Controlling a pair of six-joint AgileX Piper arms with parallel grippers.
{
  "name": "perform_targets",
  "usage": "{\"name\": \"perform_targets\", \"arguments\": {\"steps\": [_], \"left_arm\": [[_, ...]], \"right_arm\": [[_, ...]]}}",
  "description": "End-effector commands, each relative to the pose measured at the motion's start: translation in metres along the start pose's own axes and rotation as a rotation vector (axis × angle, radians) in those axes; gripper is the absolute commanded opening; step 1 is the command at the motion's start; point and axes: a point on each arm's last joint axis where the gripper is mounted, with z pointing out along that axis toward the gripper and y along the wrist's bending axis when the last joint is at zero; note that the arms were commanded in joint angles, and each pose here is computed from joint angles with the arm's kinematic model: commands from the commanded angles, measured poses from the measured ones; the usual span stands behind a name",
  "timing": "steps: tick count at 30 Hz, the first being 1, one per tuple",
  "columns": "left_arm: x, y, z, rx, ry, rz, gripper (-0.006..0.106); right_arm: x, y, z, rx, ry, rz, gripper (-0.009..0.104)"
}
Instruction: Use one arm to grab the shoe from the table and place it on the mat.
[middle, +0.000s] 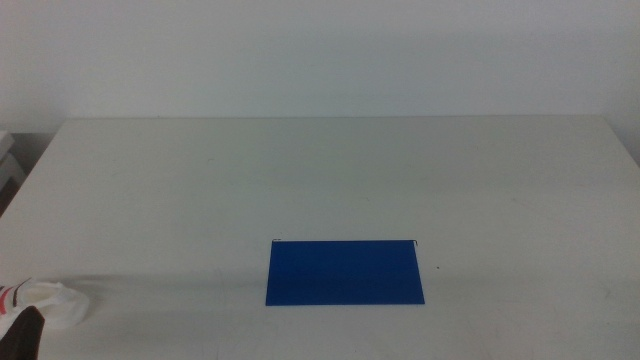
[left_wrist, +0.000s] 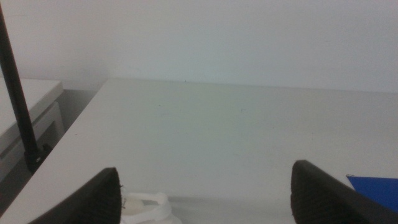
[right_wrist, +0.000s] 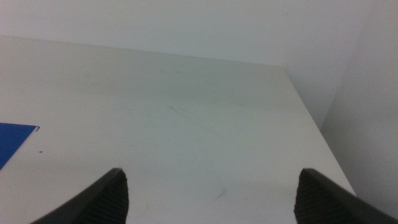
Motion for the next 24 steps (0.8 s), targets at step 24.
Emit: {"name": "perform_targets", "arguments": {"steps": [24], "left_arm": [[-0.056,-0.004,0.012,-0.029,0.136,0.036,0.094]], "right_arm": [[-0.005,0.000,0.000,0.007,-0.065,-0.018,0.078]]}}
